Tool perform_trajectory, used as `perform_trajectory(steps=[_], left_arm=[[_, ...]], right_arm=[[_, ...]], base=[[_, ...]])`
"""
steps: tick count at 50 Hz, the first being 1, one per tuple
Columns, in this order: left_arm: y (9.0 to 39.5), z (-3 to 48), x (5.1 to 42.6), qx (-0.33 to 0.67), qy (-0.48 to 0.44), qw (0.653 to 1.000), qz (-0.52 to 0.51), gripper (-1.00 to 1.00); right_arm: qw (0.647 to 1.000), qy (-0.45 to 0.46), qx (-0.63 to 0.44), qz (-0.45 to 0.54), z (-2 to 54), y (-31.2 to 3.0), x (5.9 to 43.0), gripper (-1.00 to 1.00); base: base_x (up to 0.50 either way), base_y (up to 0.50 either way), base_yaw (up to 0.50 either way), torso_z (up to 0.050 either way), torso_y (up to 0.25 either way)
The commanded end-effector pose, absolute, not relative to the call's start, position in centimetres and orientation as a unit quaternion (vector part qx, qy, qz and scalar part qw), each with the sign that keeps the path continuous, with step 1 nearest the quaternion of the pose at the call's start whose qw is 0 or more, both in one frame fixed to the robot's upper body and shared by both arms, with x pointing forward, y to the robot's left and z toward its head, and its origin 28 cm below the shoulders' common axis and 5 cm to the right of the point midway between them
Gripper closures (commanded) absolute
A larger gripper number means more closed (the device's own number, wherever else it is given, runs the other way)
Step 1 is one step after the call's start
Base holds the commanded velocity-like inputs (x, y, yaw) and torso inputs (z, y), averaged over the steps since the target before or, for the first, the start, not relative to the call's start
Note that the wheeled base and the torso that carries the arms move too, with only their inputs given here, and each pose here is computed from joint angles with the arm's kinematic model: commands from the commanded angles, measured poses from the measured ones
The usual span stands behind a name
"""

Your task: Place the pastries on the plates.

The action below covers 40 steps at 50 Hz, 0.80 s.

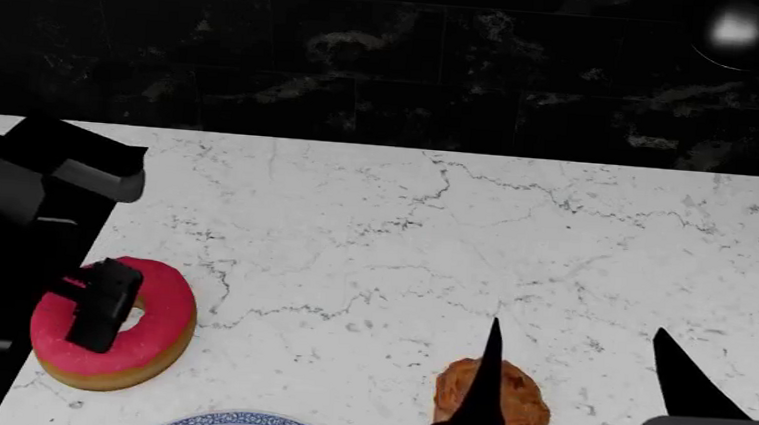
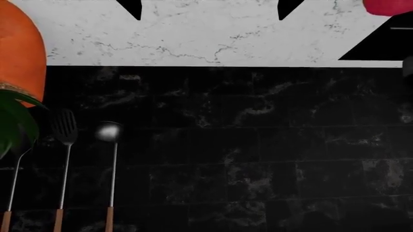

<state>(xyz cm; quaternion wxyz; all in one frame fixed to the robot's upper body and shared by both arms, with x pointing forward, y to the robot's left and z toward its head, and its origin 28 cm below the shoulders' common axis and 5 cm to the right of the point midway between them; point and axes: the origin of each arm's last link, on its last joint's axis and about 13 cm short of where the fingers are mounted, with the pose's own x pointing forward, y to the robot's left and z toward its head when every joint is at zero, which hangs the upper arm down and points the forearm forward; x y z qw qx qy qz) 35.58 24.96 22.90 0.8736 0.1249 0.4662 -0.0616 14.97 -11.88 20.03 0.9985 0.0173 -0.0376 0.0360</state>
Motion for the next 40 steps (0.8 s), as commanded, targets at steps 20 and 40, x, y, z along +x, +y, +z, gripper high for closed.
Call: perform_trajectory(steps=[20,40], left_arm=[[23.6,19.8,35.5,0.108,0.503,0.851,-0.099,-1.0],[23.8,17.3,35.3,0.089,0.527,0.84,-0.096,-1.0]], right_arm=[[0.998,-0.042,0.024,0.037,20.6,-12.0,14.4,-1.0],[0.998,-0.038,0.023,0.036,20.8,-12.1,14.2,-1.0]], base=[[0.0,0.0,0.0,0.0,0.0],[0.0,0.0,0.0,0.0,0.0]])
